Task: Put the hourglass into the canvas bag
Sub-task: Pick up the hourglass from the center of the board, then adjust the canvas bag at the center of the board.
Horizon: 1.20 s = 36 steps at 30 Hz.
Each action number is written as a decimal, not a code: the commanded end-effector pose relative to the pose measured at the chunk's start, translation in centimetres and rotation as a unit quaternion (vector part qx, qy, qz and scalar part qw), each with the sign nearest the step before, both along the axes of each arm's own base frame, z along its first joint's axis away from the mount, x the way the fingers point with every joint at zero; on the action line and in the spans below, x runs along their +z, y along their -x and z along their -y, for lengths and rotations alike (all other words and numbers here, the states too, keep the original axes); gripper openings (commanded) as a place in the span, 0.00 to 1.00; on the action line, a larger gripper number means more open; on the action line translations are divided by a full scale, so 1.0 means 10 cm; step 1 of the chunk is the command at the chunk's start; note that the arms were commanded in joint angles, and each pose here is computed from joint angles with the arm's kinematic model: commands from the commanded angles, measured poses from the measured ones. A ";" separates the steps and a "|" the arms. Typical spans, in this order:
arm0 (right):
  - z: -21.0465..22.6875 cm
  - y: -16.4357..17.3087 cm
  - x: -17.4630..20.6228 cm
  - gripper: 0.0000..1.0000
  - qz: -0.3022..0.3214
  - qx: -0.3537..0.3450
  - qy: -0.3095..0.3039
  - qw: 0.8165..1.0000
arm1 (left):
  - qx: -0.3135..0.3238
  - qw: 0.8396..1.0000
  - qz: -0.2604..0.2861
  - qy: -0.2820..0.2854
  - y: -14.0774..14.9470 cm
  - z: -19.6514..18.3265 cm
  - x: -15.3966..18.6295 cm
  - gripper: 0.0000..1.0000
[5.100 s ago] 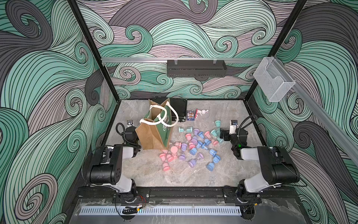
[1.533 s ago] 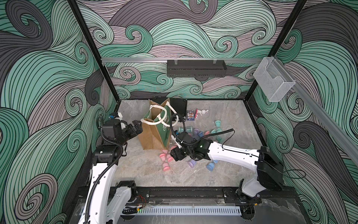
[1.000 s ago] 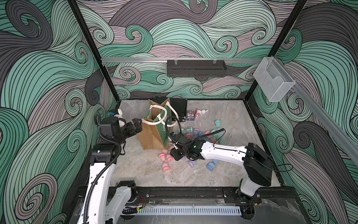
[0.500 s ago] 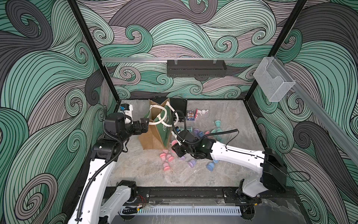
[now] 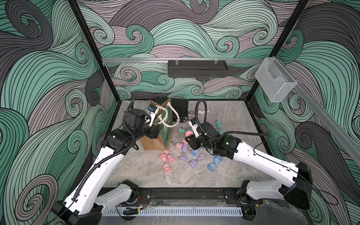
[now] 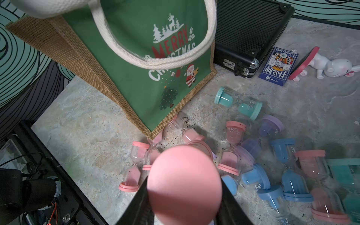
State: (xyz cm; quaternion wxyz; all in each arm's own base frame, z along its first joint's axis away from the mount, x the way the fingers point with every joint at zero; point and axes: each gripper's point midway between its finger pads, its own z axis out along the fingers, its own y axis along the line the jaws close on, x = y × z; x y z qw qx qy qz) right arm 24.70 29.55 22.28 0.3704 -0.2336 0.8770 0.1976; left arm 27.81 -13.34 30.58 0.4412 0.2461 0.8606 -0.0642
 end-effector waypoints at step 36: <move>-0.17 -0.20 0.89 0.29 0.077 0.014 -0.068 0.995 | 0.060 0.953 0.162 -0.247 -0.75 -0.19 0.35 0.03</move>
